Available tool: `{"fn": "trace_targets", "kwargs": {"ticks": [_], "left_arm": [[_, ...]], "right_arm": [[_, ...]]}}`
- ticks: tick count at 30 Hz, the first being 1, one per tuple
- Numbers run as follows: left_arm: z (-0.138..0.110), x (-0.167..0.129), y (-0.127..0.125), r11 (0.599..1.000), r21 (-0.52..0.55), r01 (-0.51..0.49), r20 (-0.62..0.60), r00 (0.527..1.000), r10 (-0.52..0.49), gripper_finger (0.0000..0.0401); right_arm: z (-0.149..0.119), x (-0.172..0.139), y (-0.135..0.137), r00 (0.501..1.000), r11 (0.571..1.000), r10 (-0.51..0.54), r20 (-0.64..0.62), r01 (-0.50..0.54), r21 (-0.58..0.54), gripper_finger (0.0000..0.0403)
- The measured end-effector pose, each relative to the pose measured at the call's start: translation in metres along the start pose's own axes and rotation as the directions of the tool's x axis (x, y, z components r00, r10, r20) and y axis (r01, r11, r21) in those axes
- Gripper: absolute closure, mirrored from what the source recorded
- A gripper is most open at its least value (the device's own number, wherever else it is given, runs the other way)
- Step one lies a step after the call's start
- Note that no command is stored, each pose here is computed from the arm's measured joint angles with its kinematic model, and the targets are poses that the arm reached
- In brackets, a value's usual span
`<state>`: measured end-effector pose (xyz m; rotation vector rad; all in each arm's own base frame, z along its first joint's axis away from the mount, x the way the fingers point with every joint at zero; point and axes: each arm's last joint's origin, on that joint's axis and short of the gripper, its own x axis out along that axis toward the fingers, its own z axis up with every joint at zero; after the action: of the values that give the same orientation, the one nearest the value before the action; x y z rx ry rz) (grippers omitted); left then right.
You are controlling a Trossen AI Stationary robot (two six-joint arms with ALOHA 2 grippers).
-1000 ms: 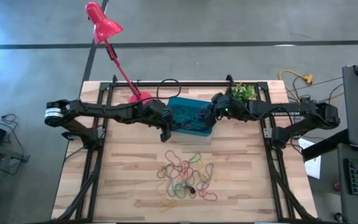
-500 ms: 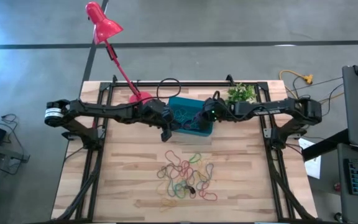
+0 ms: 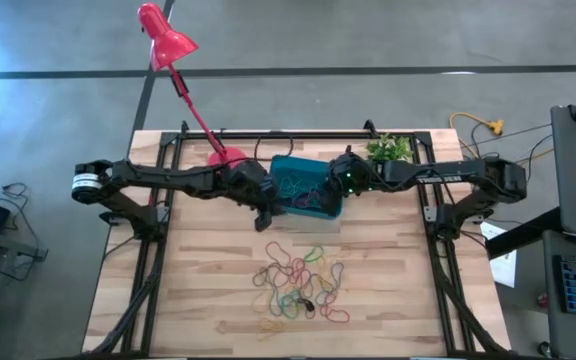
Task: Pick and place rubber bands into bin
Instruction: Put the red rubber band into the blue bin
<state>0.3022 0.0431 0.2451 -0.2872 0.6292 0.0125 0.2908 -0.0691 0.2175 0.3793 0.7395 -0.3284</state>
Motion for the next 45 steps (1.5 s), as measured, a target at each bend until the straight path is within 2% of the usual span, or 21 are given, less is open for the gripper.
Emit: {"fn": "trace_targets", "kwargs": {"ticks": [2,4,7,10,14,18,24,30,41,45], "left_arm": [[-0.008,0.001,-0.003,0.996,0.019,0.089,-0.08,0.993,-0.087,0.028],[-0.019,0.001,-0.008,0.987,0.034,0.159,-0.167,0.974,-0.152,0.028],[-0.034,0.002,-0.015,0.978,0.068,0.196,-0.266,0.948,-0.172,0.028],[-0.047,0.005,-0.021,0.967,0.115,0.228,-0.307,0.934,-0.183,0.028],[-0.056,0.012,-0.027,0.947,0.196,0.256,-0.33,0.926,-0.182,0.028],[-0.055,0.025,-0.032,0.921,0.269,0.281,-0.285,0.937,-0.202,0.028],[-0.059,0.049,-0.03,0.9,0.321,0.293,-0.278,0.938,-0.206,0.028],[-0.073,0.062,-0.031,0.868,0.37,0.332,-0.342,0.917,-0.205,0.028],[-0.081,0.075,-0.038,0.793,0.476,0.379,-0.356,0.908,-0.22,0.028],[-0.084,0.081,-0.038,0.786,0.486,0.383,-0.351,0.909,-0.226,0.028]], "right_arm": [[-0.001,-0.007,0.008,0.992,0.992,0.118,-0.033,-0.12,-0.046,0.0252],[-0.006,-0.013,0.016,0.98,0.98,0.182,-0.077,-0.187,-0.072,0.0246],[-0.016,-0.022,0.029,0.969,0.967,0.207,-0.135,-0.223,-0.122,0.0243],[-0.027,-0.03,0.042,0.961,0.956,0.225,-0.162,-0.25,-0.152,0.0248],[-0.042,-0.037,0.057,0.96,0.955,0.222,-0.173,-0.25,-0.162,0.0258],[-0.055,-0.043,0.069,0.965,0.961,0.198,-0.171,-0.226,-0.16,0.0267],[-0.075,-0.047,0.084,0.96,0.966,0.197,-0.198,-0.224,-0.126,0.0278],[-0.092,-0.051,0.099,0.95,0.968,0.212,-0.23,-0.237,-0.088,0.028],[-0.109,-0.06,0.116,0.977,0.986,0.142,-0.16,-0.154,-0.069,0.0286],[-0.11,-0.06,0.116,0.978,0.987,0.139,-0.158,-0.149,-0.056,0.0287]]}}
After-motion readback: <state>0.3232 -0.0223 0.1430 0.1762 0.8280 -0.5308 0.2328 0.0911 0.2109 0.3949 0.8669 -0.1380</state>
